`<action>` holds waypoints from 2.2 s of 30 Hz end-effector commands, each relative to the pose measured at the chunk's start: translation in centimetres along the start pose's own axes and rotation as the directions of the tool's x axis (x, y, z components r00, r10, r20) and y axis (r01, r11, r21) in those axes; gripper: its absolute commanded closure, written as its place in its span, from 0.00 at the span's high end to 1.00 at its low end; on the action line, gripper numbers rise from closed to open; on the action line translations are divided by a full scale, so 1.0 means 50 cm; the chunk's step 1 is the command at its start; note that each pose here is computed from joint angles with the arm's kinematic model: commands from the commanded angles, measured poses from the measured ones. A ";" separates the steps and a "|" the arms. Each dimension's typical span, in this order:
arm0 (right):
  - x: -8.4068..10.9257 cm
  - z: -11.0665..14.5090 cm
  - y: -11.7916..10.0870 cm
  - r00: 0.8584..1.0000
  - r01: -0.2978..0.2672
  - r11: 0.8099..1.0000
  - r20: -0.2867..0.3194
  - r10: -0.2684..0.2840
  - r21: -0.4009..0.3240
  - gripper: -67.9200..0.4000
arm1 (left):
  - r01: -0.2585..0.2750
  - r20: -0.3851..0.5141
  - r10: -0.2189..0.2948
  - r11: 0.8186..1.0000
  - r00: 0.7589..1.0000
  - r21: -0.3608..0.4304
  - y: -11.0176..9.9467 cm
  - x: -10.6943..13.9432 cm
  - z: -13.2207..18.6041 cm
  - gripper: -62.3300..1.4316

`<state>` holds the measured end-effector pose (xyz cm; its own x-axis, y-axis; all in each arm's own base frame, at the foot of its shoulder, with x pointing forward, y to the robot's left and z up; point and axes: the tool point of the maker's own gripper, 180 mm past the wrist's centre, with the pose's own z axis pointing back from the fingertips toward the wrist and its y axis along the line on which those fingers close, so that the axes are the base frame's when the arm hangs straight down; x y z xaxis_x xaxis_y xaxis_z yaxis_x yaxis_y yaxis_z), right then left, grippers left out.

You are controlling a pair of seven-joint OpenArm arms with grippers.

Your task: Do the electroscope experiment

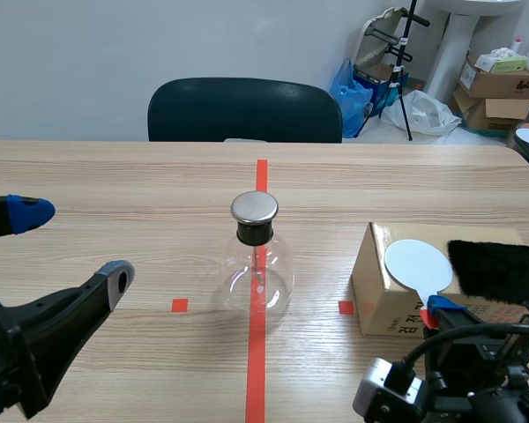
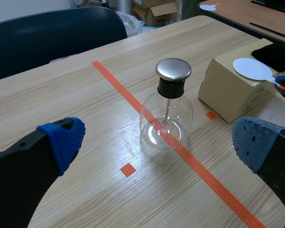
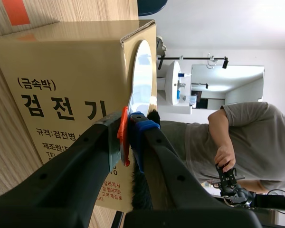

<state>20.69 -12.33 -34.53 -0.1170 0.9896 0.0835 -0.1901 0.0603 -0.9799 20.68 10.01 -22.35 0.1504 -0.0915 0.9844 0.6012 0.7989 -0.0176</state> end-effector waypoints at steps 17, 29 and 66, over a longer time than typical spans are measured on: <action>-0.002 -0.006 -0.019 1.000 -0.010 0.999 0.006 0.010 -0.032 0.02 | -0.008 0.032 0.008 1.000 0.999 -0.005 -0.006 0.018 -0.001 1.00; -0.002 -0.006 -0.019 1.000 -0.010 0.999 0.006 0.010 -0.032 0.02 | -0.008 0.032 0.008 1.000 0.999 -0.005 -0.006 0.018 -0.001 1.00; 0.000 -0.008 -0.029 0.999 -0.049 0.998 0.008 0.050 -0.050 0.02 | -0.007 0.032 0.008 1.000 0.999 -0.006 -0.007 0.018 -0.001 1.00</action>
<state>20.69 -12.22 -34.45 -0.1299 0.9903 0.0483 -0.1818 0.0241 -0.9830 20.68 10.01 -22.35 0.1504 -0.0915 0.9844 0.6012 0.7989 -0.0176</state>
